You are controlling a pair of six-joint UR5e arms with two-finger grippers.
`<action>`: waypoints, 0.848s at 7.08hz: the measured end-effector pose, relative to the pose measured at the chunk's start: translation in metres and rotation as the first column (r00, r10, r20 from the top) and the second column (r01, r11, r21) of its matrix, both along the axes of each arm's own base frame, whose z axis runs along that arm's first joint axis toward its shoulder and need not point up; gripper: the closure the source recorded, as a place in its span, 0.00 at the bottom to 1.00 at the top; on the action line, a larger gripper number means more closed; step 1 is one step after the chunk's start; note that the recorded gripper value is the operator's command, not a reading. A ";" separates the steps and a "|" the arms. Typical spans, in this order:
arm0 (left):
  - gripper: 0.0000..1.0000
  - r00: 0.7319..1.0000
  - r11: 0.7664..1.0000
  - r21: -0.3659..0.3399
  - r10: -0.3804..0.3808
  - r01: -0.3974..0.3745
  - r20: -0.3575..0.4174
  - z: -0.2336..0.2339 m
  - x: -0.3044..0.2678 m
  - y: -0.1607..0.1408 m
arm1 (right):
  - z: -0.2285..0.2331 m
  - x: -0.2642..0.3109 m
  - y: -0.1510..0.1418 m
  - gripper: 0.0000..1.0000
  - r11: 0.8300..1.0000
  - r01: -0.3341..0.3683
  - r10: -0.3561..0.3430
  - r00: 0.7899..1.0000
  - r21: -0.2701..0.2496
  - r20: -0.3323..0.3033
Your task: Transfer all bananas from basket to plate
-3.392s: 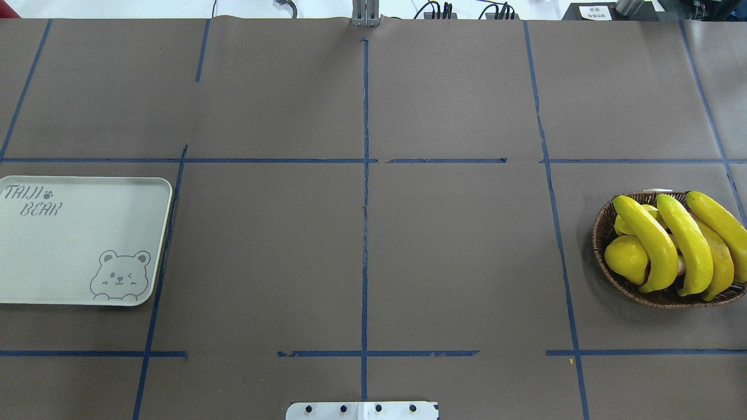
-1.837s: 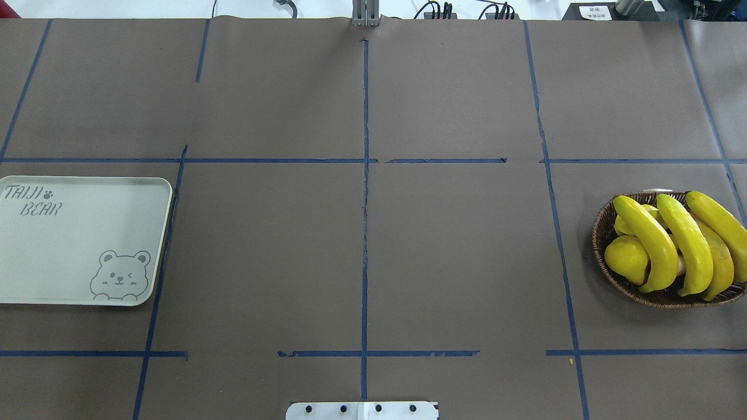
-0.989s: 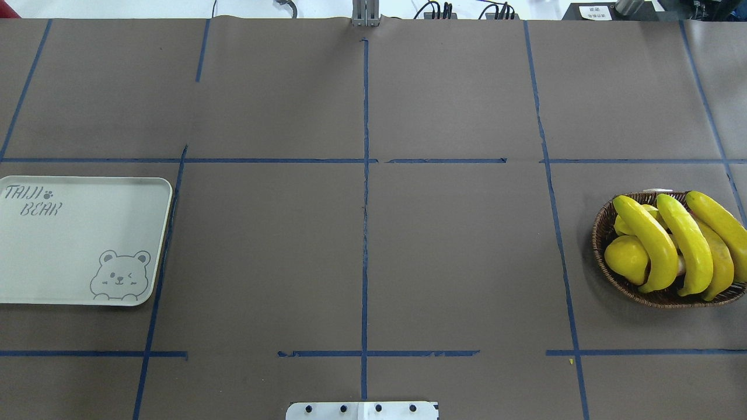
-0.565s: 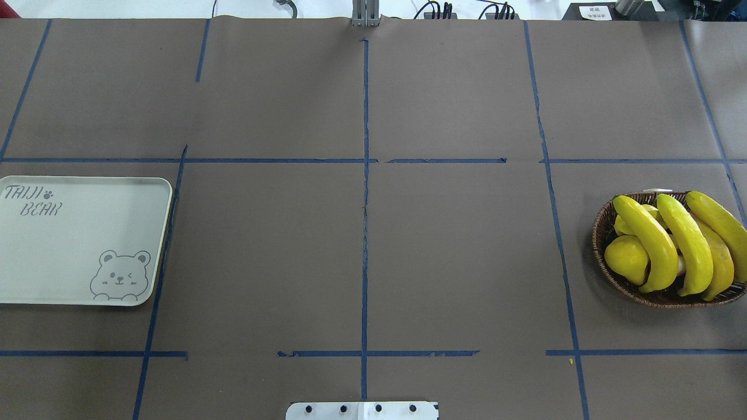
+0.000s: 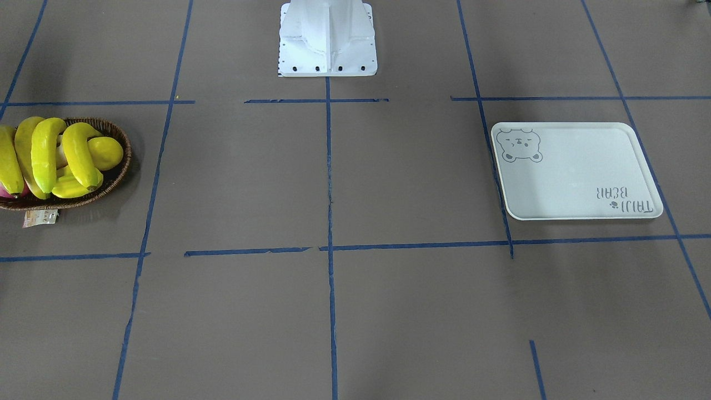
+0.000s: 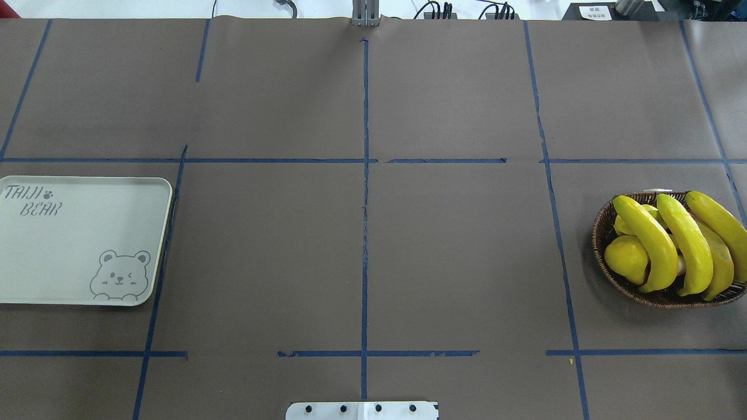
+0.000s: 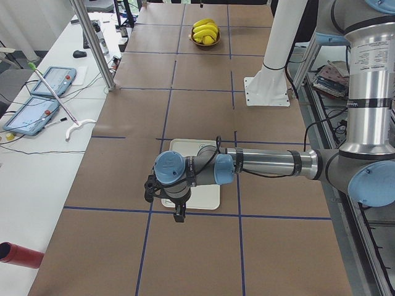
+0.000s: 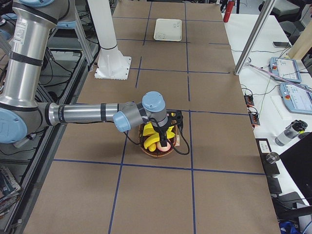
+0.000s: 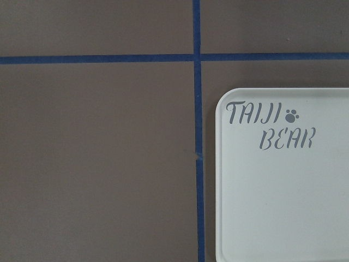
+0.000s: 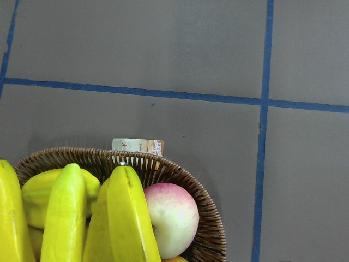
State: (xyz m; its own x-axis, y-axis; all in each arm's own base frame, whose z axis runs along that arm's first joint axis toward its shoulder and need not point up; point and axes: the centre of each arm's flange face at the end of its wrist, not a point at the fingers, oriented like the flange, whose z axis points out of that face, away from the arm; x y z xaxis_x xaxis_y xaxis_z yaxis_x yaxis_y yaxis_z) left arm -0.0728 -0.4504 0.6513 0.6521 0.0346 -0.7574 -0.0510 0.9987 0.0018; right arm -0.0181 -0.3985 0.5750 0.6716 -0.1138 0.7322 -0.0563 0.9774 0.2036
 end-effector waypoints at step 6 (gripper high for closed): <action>0.00 1.000 1.000 0.000 -0.001 0.001 0.001 -0.001 0.001 -0.001 | 0.012 -0.056 0.012 0.18 0.995 0.093 -0.093 0.996 -0.028 -0.013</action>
State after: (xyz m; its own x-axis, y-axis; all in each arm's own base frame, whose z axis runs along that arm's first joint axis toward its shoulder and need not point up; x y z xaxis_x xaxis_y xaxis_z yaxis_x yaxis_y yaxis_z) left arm -0.0723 -0.4516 0.6505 0.6526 0.0334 -0.7570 -0.0495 0.9988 0.0014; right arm -0.0743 -0.3864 0.5868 0.6697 -0.1559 0.7261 0.0376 0.9836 0.1765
